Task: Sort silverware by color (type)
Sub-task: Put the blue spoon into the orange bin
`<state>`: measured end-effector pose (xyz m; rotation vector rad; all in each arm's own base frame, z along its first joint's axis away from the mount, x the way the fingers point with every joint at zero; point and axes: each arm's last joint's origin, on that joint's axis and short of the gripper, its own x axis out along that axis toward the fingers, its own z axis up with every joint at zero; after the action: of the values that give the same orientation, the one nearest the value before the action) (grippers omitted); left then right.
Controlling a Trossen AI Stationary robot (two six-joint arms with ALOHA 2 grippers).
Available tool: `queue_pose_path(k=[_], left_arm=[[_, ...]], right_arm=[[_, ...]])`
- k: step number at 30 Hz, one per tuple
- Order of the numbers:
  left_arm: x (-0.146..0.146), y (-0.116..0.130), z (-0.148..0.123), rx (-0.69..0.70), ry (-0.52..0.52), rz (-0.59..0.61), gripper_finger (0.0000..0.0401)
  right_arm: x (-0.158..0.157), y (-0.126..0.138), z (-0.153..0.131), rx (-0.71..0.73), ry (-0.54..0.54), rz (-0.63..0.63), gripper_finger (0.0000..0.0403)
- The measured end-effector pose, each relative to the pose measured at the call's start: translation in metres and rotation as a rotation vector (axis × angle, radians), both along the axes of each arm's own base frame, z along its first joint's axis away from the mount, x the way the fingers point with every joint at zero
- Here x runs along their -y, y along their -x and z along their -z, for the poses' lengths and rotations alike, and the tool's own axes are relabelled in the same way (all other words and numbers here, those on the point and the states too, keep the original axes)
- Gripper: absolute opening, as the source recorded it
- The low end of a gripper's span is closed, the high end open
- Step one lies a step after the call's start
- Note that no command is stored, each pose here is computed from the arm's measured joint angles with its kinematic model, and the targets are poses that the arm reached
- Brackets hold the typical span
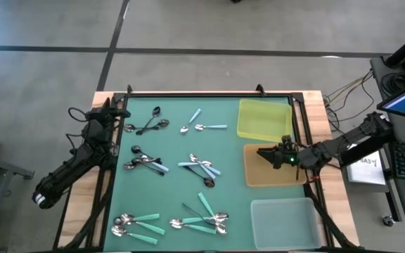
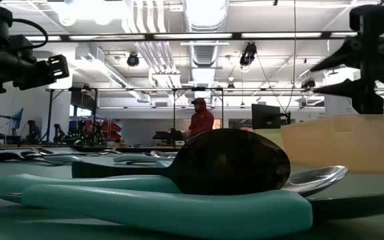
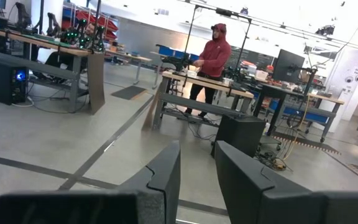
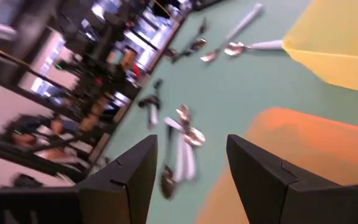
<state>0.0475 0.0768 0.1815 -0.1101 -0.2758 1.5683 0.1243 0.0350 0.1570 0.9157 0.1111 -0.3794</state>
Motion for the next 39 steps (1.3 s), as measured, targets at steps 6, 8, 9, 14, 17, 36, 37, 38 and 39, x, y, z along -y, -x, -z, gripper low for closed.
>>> queue_pose_path(k=[6,8,9,14,17,36,37,38,39], left_arm=[[0.000,0.000,0.000,0.000,0.000,0.000,0.0084],[0.000,0.000,0.000,0.000,0.000,0.000,0.0084],[0.000,0.000,0.000,0.000,0.000,0.000,0.0084],[0.000,0.000,0.000,0.000,0.000,0.000,0.0084],[0.000,0.000,0.000,0.000,0.000,0.000,0.0084],[0.000,0.000,0.000,-0.001,0.001,0.000,0.0084],[0.000,0.000,0.000,-0.001,0.001,0.000,0.0084],[0.000,0.000,0.000,-0.001,0.001,0.000,0.0084],[0.000,0.000,0.000,-0.001,0.001,0.000,0.0084]], right_arm=[[0.000,-0.008,-0.016,0.087,-0.006,0.017,0.0185],[0.000,-0.014,-0.022,0.077,0.000,0.038,0.0185],[0.000,-0.017,-0.026,0.065,0.006,0.049,0.0185],[0.000,-0.042,-0.050,-0.029,0.095,0.080,0.0185],[-0.001,-0.058,-0.059,-0.135,0.149,0.077,0.0185],[0.002,-0.148,-0.066,-0.319,-0.121,-0.073,0.0185],[0.001,-0.153,-0.065,-0.329,-0.123,-0.081,0.0185],[-0.001,-0.158,-0.063,-0.339,-0.127,-0.094,0.0185],[-0.002,-0.163,-0.062,-0.353,-0.126,-0.106,0.0185]])
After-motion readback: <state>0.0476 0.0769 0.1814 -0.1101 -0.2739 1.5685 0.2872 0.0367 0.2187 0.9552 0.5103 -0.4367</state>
